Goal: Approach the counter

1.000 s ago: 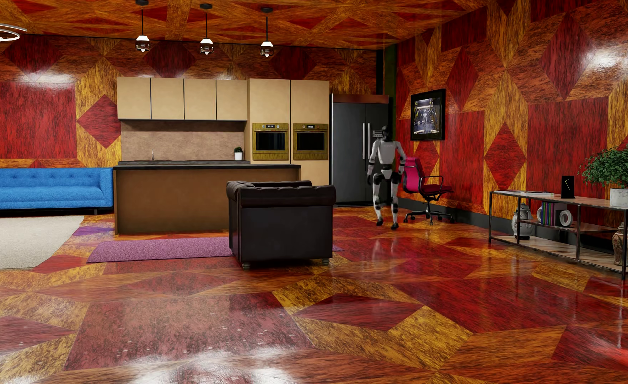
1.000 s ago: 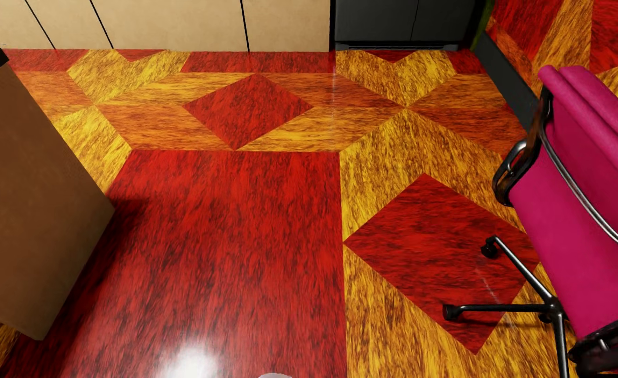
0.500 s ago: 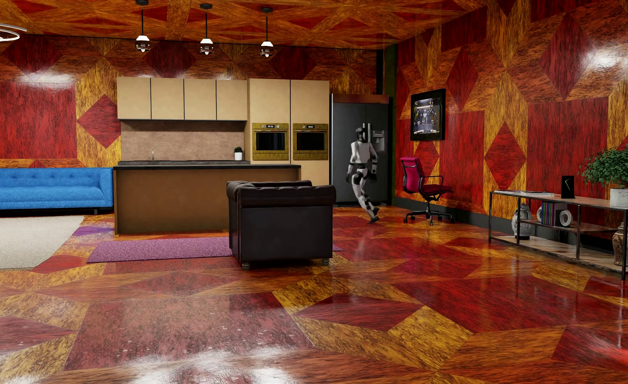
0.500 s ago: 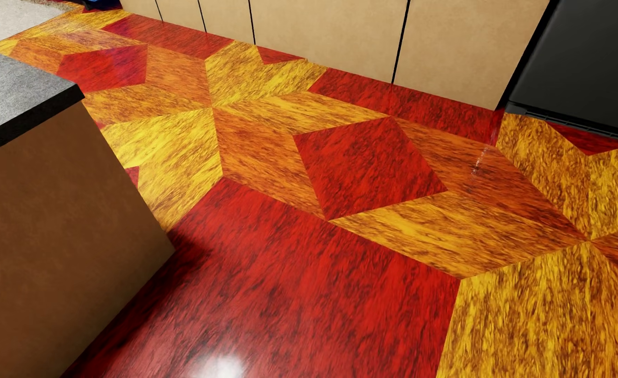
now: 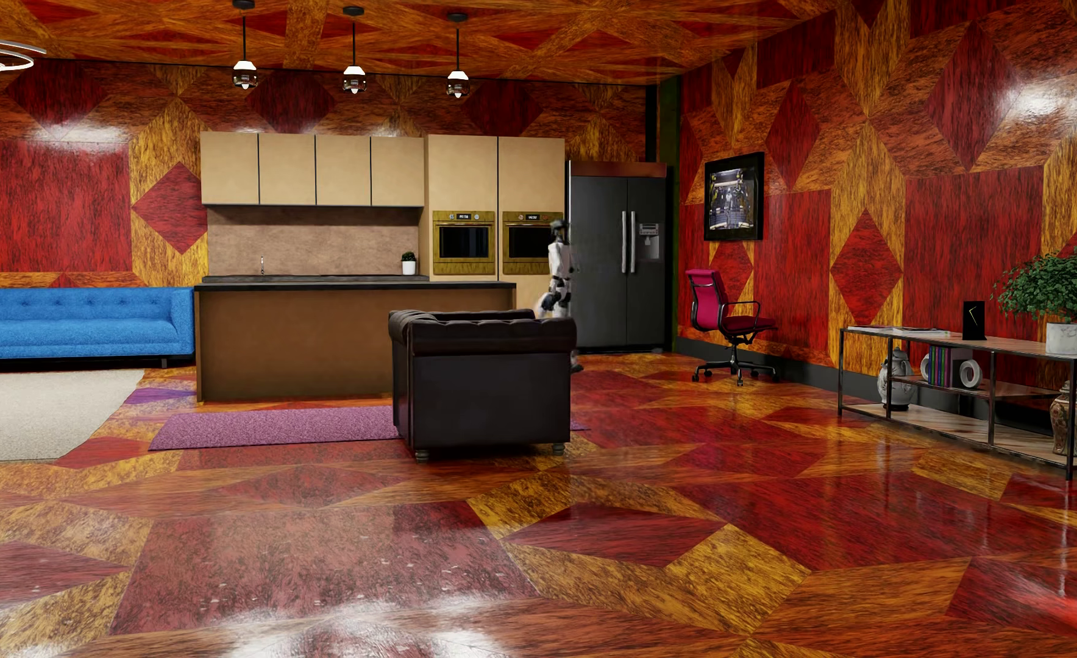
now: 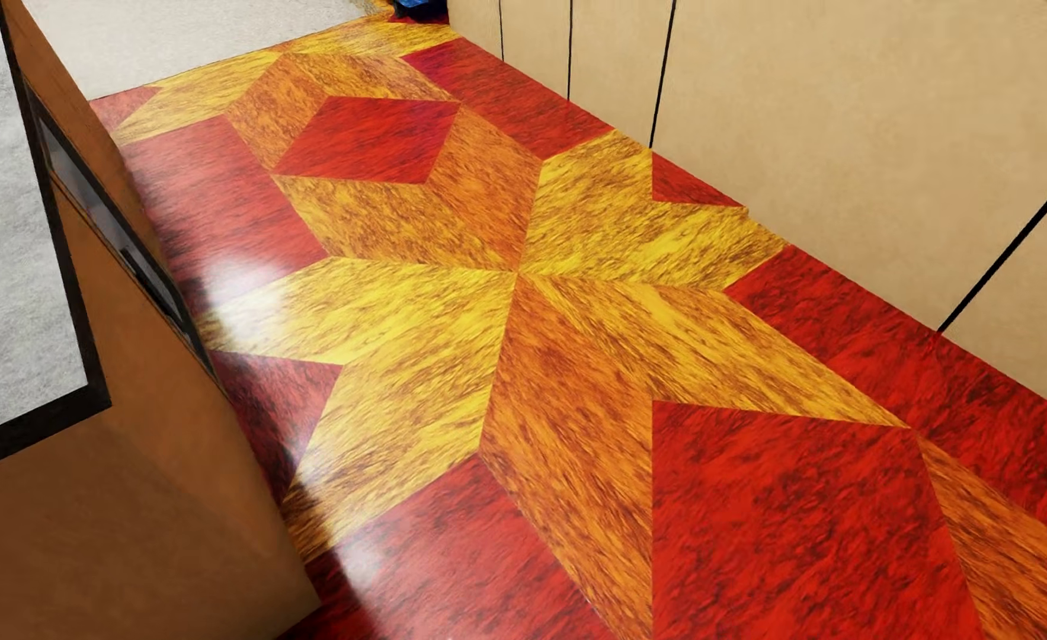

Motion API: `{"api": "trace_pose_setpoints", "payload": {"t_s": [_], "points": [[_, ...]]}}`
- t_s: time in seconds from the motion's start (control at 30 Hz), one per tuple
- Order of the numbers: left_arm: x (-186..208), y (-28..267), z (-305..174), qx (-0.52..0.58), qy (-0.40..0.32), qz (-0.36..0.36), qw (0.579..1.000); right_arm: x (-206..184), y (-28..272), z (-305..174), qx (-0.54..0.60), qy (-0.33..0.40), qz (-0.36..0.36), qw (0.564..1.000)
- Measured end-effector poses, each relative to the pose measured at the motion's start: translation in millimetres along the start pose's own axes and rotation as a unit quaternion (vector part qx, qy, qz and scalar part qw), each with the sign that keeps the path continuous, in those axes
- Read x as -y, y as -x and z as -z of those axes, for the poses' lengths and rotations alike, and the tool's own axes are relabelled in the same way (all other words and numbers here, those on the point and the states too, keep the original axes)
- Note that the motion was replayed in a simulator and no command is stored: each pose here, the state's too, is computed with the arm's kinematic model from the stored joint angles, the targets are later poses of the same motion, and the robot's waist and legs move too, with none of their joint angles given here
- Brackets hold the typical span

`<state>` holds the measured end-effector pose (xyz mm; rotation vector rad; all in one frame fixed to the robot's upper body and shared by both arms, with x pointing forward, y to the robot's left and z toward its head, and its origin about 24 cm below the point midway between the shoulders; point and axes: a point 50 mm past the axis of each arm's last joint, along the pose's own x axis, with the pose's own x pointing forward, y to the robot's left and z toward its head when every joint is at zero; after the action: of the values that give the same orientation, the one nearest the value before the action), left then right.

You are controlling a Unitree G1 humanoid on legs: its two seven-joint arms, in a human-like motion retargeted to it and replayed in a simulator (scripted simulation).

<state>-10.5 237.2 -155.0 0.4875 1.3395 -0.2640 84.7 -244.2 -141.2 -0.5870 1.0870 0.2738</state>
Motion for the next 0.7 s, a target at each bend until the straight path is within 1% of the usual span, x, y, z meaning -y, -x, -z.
{"api": "trace_pose_setpoints", "payload": {"t_s": [0.07, 0.13, 0.2, 0.23, 0.3, 0.33, 0.37, 0.43, 0.53, 0.6, 0.67, 0.7], "points": [[-6, 5, 21, -0.033, 0.009, -0.010, 0.999, 31, -6, -43, 0.068, -0.008, 0.043, 0.997], [-8, 9, 37, -0.061, 0.018, -0.017, 0.998, 58, -5, -82, 0.129, -0.006, 0.076, 0.989], [-7, 14, 53, -0.088, 0.023, -0.017, 0.996, 66, -1, -98, 0.161, -0.020, 0.090, 0.983], [-3, 17, 62, -0.106, 0.024, -0.013, 0.994, 59, -1, -95, 0.160, -0.033, 0.085, 0.983], [2, 18, 69, -0.126, 0.019, -0.005, 0.992, 30, -5, -72, 0.124, -0.052, 0.052, 0.990], [2, 14, 60, -0.111, 0.024, -0.006, 0.993, 14, -5, -59, 0.102, -0.047, 0.031, 0.993], [3, 10, 46, -0.086, 0.029, -0.005, 0.996, -4, -7, -46, 0.075, -0.035, 0.004, 0.997], [1, 1, 6, -0.008, 0.050, -0.013, 0.999, -35, -1, -5, 0.002, -0.053, -0.029, 0.998], [-21, 2, -70, 0.137, 0.052, -0.040, 0.988, -75, 24, 59, -0.100, -0.027, -0.087, 0.991], [-46, 11, -121, 0.227, 0.036, -0.068, 0.971, -94, 42, 88, -0.146, 0.030, -0.135, 0.980], [-66, 21, -149, 0.277, 0.045, -0.096, 0.955, -106, 60, 112, -0.181, 0.050, -0.162, 0.969], [-69, 22, -149, 0.279, 0.058, -0.103, 0.953, -110, 67, 121, -0.197, 0.056, -0.170, 0.964]]}}
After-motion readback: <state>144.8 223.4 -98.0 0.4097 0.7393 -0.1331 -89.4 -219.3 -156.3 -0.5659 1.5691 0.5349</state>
